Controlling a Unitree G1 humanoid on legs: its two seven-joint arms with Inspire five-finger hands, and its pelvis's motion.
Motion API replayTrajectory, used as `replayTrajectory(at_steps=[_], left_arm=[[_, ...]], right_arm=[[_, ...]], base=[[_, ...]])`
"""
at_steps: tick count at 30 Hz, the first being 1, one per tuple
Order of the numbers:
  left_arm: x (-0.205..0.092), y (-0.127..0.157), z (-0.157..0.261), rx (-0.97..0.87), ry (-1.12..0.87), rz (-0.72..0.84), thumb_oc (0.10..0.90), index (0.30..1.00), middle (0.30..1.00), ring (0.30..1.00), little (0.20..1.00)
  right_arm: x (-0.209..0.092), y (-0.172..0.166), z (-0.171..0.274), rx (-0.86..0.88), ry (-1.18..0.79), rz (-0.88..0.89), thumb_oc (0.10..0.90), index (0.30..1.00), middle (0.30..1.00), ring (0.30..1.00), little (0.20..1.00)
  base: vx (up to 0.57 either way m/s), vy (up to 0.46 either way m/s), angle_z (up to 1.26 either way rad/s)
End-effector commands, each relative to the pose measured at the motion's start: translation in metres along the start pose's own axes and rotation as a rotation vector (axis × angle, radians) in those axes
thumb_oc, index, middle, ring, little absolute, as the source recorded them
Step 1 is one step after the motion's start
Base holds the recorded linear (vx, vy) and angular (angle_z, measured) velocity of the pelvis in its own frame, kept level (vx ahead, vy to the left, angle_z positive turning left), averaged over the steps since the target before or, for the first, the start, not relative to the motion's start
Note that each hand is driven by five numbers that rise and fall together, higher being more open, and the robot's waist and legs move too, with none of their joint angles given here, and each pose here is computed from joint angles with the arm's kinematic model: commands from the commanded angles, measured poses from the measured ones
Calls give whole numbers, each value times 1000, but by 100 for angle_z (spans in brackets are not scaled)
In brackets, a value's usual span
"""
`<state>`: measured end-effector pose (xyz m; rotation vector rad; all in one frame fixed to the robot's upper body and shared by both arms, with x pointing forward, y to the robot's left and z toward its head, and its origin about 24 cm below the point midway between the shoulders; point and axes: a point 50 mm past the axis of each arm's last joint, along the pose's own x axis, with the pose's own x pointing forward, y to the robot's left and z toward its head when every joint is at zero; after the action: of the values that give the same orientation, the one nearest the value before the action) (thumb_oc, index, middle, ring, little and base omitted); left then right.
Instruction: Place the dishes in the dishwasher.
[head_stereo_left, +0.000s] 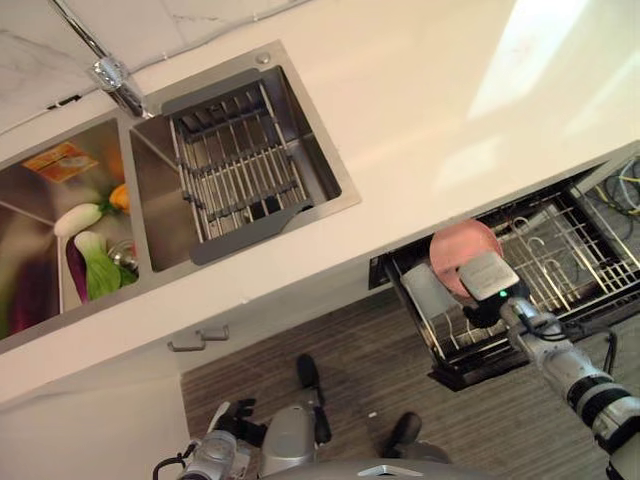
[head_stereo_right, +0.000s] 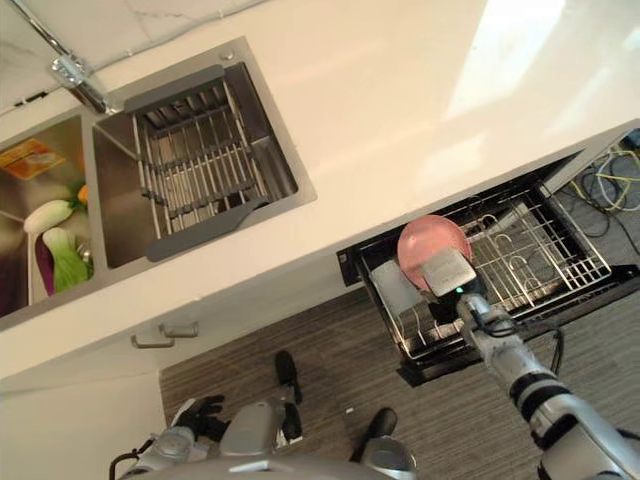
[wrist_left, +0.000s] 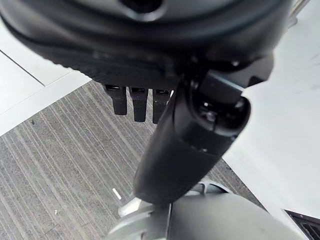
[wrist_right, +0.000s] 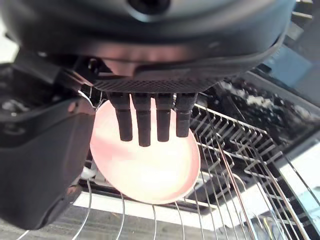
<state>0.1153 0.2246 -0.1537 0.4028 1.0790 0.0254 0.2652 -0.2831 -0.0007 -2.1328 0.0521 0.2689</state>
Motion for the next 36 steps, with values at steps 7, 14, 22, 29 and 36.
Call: replayTrajectory(at_steps=[7, 14, 22, 29, 36], left_arm=[[-3, -21, -15, -10, 71, -58, 800, 900, 900, 900, 900], [-2, -23, -13, -44, 86, -53, 800, 900, 900, 900, 900], [-3, -29, -14, -59, 98, -65, 800, 900, 900, 900, 900], [-7, -31, -28, -23, 148, -70, 800, 900, 900, 900, 900], [-8, -32, -32, 6, 157, -84, 800, 900, 900, 900, 900]], right_arm=[[-11, -91, -103, 357, 342, -528, 800, 900, 900, 900, 900], [-91, -17, -166, 680, 975, -573, 800, 900, 900, 900, 900], [-190, 113, -128, 851, 1524, -104, 400, 300, 300, 300, 300], [-185, 143, -68, 988, 1454, 200, 400, 300, 300, 300, 300], [-149, 145, -25, 1081, 1249, 384, 400, 300, 300, 300, 300]], base=[[37, -8, -9], [40, -3, -15], [12, -13, -5], [3, -4, -2], [-2, 31, 33]])
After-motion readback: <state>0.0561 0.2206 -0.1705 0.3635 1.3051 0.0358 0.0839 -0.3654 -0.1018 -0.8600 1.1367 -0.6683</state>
